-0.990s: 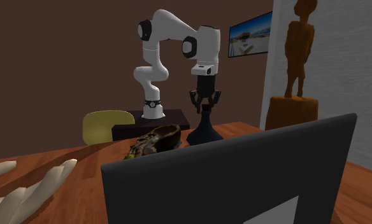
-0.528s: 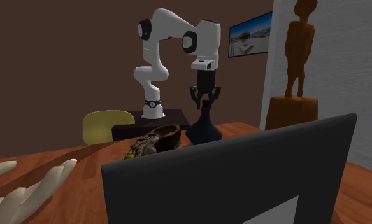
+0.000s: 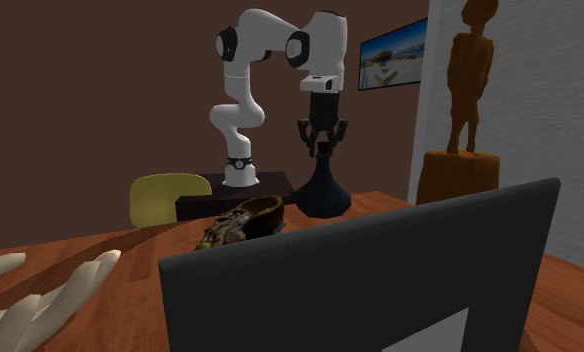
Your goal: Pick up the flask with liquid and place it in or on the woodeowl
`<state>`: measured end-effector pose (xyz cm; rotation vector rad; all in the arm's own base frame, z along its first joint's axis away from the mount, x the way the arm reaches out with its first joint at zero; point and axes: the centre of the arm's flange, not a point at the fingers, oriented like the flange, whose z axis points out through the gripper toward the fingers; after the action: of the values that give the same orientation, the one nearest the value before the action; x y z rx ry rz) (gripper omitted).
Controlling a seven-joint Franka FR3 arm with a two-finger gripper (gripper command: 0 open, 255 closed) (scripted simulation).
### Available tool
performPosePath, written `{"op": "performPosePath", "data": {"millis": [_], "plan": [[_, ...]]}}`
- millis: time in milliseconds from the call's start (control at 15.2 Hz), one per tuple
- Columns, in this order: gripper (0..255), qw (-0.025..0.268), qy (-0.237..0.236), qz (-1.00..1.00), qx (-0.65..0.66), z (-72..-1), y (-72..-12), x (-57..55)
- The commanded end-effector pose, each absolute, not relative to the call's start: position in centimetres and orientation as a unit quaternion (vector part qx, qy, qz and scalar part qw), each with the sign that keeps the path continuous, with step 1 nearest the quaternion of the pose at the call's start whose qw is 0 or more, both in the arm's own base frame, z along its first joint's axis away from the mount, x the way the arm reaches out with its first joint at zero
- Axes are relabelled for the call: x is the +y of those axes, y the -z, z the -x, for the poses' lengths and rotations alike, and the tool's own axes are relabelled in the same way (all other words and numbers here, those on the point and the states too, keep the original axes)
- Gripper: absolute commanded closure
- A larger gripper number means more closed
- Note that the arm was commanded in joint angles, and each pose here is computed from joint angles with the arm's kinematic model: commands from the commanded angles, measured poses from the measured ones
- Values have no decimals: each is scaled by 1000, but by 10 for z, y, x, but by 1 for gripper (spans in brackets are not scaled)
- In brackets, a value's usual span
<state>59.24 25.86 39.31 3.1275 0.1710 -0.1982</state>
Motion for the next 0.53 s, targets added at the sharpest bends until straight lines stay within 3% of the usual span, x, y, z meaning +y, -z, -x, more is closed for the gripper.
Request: {"op": "performPosePath", "data": {"millis": [0, 462], "plan": [[255, 1, 62, -997, 55, -593, -405, 258], [255, 1, 62, -997, 55, -593, -442, 258]]}}
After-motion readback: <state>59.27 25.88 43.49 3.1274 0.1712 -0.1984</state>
